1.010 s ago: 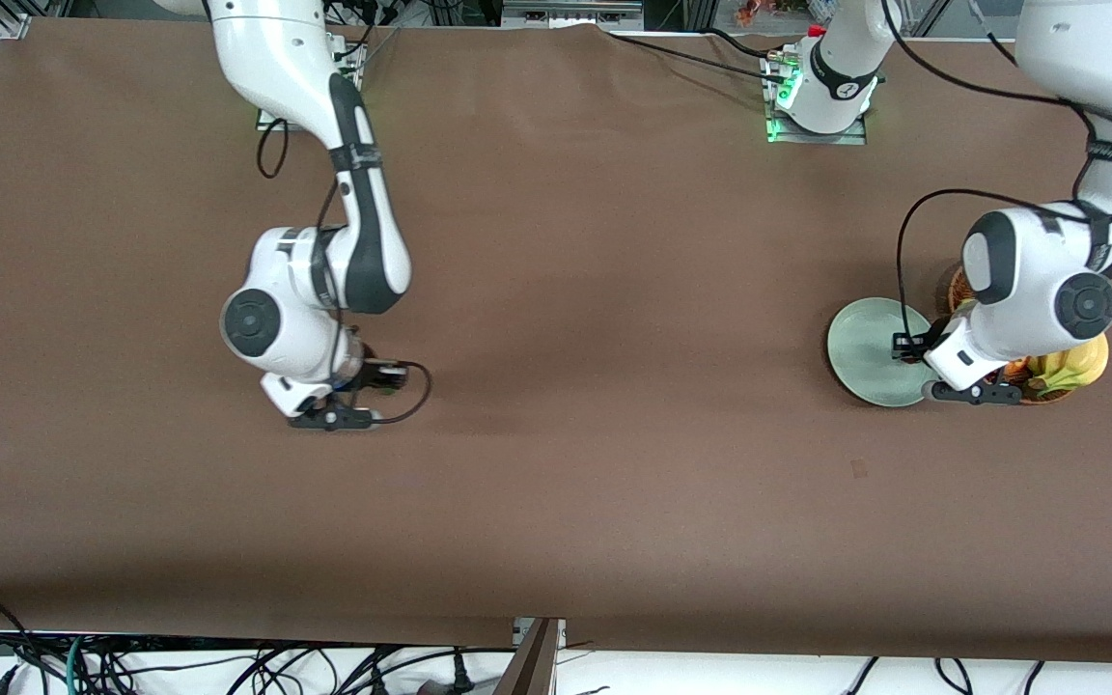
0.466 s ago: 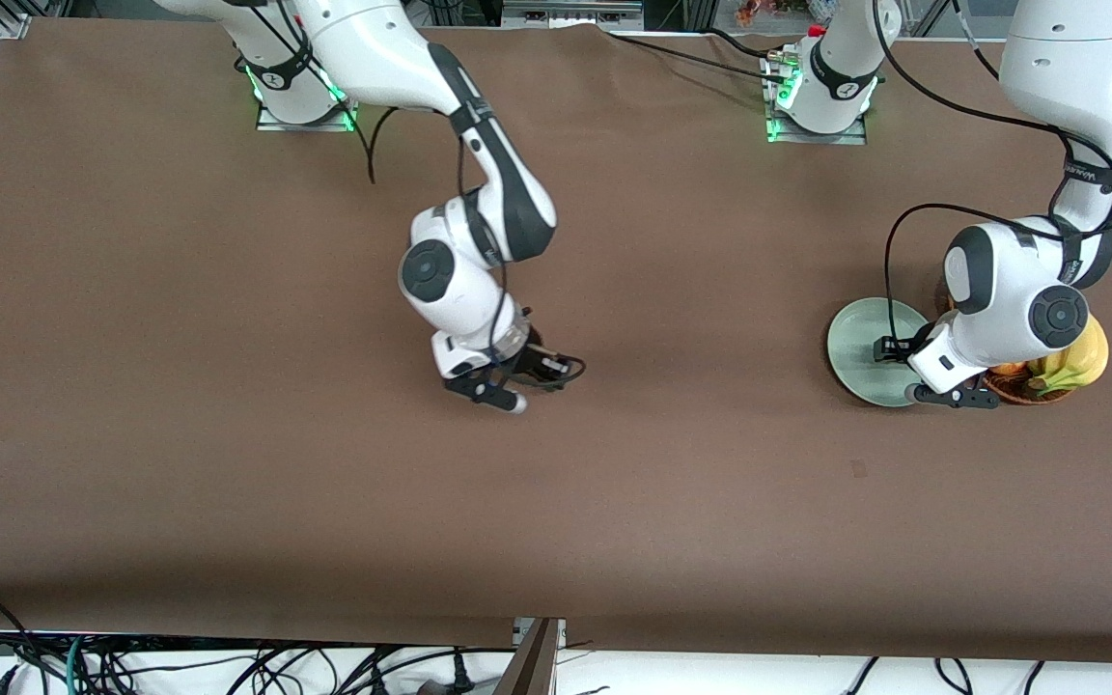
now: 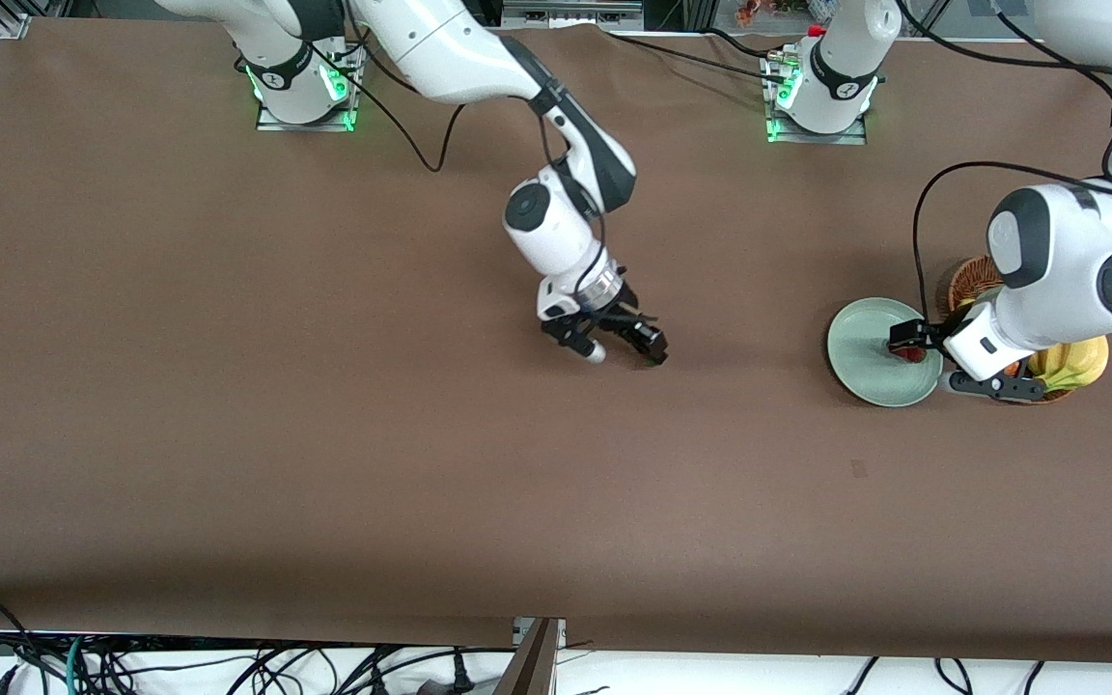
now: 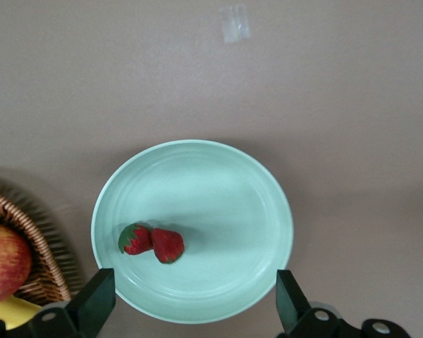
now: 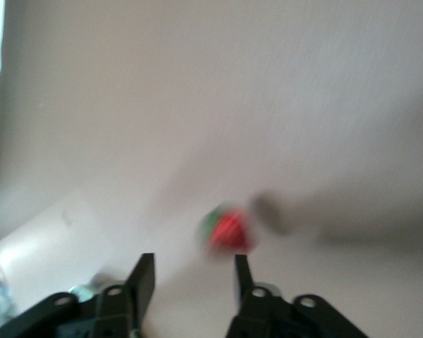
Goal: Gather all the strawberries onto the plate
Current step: 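Release the strawberry on the plate while the right gripper sets the third mid-table, then grasp the third strawberry with the left gripper while the right gripper withdraws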
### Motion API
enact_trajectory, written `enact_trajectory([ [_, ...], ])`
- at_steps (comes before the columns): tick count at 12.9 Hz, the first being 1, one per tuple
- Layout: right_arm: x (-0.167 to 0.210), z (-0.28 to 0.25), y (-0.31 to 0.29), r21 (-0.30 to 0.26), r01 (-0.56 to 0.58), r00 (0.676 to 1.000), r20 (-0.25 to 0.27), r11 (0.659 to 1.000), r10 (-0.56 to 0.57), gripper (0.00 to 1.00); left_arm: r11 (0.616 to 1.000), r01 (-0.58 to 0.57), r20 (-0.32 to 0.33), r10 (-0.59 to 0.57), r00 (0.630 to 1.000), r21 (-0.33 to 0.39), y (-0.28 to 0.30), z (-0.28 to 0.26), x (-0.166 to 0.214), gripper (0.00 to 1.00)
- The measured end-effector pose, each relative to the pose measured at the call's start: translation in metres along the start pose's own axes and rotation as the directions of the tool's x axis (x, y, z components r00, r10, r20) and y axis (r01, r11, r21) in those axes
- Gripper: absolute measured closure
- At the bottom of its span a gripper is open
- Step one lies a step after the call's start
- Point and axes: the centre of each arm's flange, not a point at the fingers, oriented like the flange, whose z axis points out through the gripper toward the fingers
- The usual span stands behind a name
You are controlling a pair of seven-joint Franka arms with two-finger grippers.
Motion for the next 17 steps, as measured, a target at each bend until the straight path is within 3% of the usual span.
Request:
enact_trajectory([
  [2, -0.014, -0.004, -0.008, 0.028, -0.015, 1.0, 0.006, 1.0, 0.015, 0.19, 1.0, 0.004, 0.001, -0.004, 1.0, -0.003, 0.012, 0.0, 0.001, 0.0],
  [3, -0.006, -0.007, -0.013, 0.015, -0.014, 1.0, 0.005, 1.0, 0.014, 0.13, 1.0, 0.006, 0.004, -0.006, 1.0, -0.003, 0.014, 0.001, 0.001, 0.0],
  [6, 0.051, -0.029, -0.032, -0.175, 0.019, 1.0, 0.002, 0.984, -0.019, 0.11, 0.999, 0.053, 0.009, -0.053, 0.999, -0.011, 0.036, 0.004, 0.003, 0.0],
  [8, 0.079, -0.063, -0.048, -0.304, 0.103, 0.995, 0.033, 0.947, -0.097, 0.11, 0.994, 0.107, 0.018, -0.106, 0.994, -0.025, 0.099, 0.008, 0.005, 0.0],
  [12, 0.135, -0.153, -0.078, -0.433, 0.274, 0.961, 0.157, 0.859, -0.227, 0.11, 0.98, 0.194, 0.036, -0.193, 0.981, -0.04, 0.207, 0.016, -0.009, 0.0],
  [14, 0.17, -0.202, -0.079, -0.491, 0.335, 0.94, 0.227, 0.804, -0.254, 0.11, 0.974, 0.224, 0.04, -0.223, 0.974, -0.035, 0.221, 0.025, -0.015, 0.0],
  [17, 0.217, -0.274, -0.078, -0.535, 0.421, 0.905, 0.305, 0.733, -0.297, 0.11, 0.966, 0.254, -0.002, -0.255, 0.967, -0.049, 0.216, 0.061, -0.026, 0.0],
])
